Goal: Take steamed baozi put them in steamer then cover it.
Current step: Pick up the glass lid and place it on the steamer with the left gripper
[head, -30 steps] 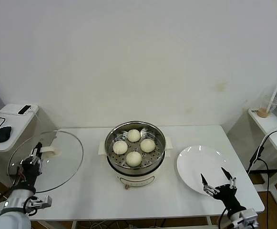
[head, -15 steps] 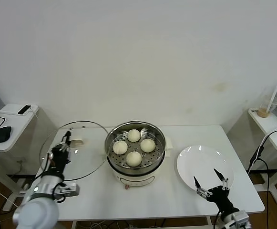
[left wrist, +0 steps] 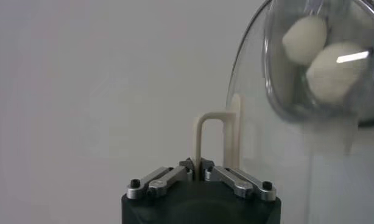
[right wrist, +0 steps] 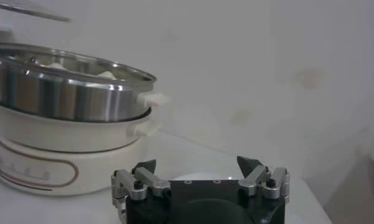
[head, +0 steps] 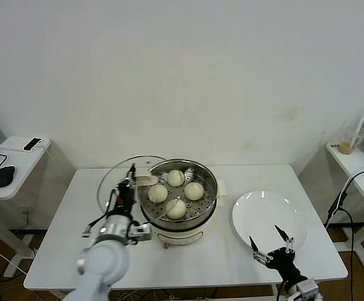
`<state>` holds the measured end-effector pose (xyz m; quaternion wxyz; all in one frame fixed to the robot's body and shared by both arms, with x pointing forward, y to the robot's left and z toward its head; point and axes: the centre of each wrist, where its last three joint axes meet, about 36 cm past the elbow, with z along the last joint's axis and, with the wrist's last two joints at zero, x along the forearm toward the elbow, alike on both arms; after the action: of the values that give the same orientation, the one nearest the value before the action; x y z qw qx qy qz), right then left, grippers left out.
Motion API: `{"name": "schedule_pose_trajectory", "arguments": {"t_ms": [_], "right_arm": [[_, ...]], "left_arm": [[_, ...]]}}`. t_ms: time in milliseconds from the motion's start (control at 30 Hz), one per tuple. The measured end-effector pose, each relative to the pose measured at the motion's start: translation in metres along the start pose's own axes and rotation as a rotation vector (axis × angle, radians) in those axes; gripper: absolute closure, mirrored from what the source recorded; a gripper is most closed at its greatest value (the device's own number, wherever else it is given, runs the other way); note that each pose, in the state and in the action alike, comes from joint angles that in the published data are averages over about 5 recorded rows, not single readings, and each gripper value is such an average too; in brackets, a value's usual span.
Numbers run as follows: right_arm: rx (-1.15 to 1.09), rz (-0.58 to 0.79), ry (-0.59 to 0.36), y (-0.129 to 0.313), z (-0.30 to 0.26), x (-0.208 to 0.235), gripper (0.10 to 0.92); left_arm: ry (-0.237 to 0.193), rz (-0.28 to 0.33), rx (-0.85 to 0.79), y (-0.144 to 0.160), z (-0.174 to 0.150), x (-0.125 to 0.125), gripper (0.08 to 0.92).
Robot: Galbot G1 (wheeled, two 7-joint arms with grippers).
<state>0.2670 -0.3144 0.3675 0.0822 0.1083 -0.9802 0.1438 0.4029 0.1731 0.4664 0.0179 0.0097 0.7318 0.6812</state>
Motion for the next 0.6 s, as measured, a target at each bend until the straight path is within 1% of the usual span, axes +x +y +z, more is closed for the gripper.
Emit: {"name": "schedule_pose_trajectory", "arguments": {"t_ms": [267,433,600], "right_arm": [[0.003,-0.003,0.006,0.0,0.004,-0.002,0.2],[0.004,-0.005,0.009,0.001,0.006,-0.002,0.2],[0.004,-0.005,0.012,0.002,0.008,-0.001,0.2]], "left_arm": [[-0.032,0.005,-0.007,-0.009,-0.047,-0.027,0.859],[-0.035,0.017,-0.023,-0.017,-0.067,-0.038,0.859],[-0.037,0.035,-0.042,-0.027,-0.081,-0.044,0.859]]}}
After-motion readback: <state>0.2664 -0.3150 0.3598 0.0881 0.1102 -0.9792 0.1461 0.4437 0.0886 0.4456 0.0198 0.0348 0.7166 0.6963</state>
